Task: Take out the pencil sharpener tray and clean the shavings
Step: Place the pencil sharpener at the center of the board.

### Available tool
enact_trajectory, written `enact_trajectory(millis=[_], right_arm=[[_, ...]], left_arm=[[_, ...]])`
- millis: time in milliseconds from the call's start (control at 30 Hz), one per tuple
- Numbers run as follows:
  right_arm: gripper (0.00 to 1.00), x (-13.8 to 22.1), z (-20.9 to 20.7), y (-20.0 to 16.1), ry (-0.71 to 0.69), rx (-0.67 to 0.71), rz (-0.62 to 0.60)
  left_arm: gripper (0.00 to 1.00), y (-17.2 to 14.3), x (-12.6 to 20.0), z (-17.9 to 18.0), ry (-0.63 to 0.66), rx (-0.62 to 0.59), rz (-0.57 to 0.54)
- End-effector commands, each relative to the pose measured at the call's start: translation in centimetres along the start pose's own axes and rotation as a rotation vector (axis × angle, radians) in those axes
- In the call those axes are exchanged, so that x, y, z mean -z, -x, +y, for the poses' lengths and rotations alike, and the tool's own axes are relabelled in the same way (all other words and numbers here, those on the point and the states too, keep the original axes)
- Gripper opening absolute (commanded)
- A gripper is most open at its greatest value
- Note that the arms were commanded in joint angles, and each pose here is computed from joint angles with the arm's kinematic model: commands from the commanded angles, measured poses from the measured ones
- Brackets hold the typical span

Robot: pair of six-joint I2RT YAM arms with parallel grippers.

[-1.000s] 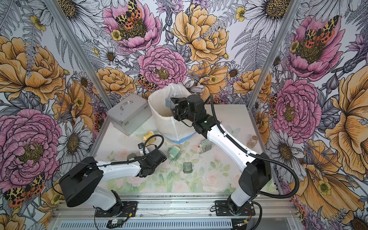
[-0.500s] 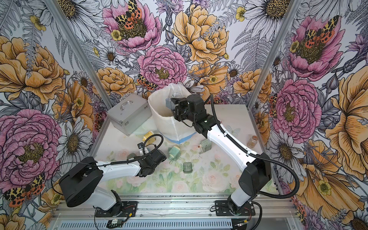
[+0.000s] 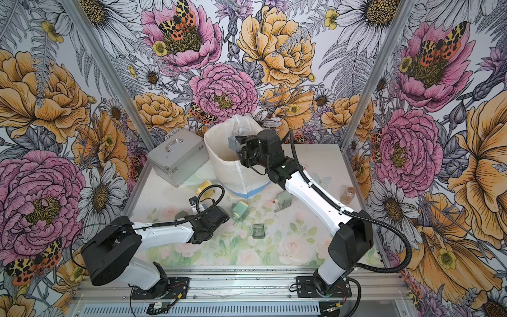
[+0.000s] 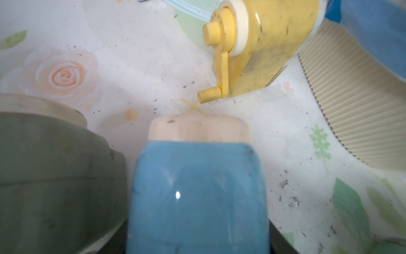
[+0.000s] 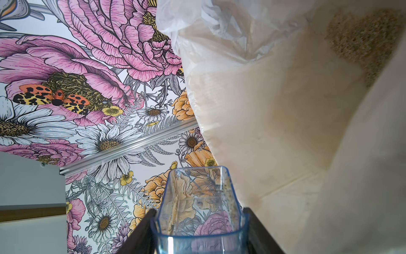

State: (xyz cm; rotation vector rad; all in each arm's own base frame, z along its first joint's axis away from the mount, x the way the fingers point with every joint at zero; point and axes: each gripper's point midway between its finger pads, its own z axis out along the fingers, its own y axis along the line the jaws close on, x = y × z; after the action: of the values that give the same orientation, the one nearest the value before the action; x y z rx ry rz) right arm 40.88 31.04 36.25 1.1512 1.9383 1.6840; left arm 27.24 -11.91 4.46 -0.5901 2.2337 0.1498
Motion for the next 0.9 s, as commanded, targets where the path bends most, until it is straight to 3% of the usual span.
enact_trajectory(millis=[0,200,367,867], right_arm=[[0.29,-0.1,0.9,-0.1,0.015,0.020,0.012],[0.29,-0.1,0.9,0.1,0.012,0.022,0.015],[0.29,-0.1,0.8,0.5,0.007,0.019,0.016],[0.28,1.5,2.8,0.0,0.029,0.061,0.021]], left_arm=[[0.64,0.3,0.4,-0.2,-0.011,0.030,0.003],[0.72,0.3,0.3,-0.5,-0.004,0.020,0.014],[0.99,0.4,0.2,-0.7,-0.004,0.011,0.015],[0.99,2.0,1.1,-2.3,-0.033,-0.006,-0.023]])
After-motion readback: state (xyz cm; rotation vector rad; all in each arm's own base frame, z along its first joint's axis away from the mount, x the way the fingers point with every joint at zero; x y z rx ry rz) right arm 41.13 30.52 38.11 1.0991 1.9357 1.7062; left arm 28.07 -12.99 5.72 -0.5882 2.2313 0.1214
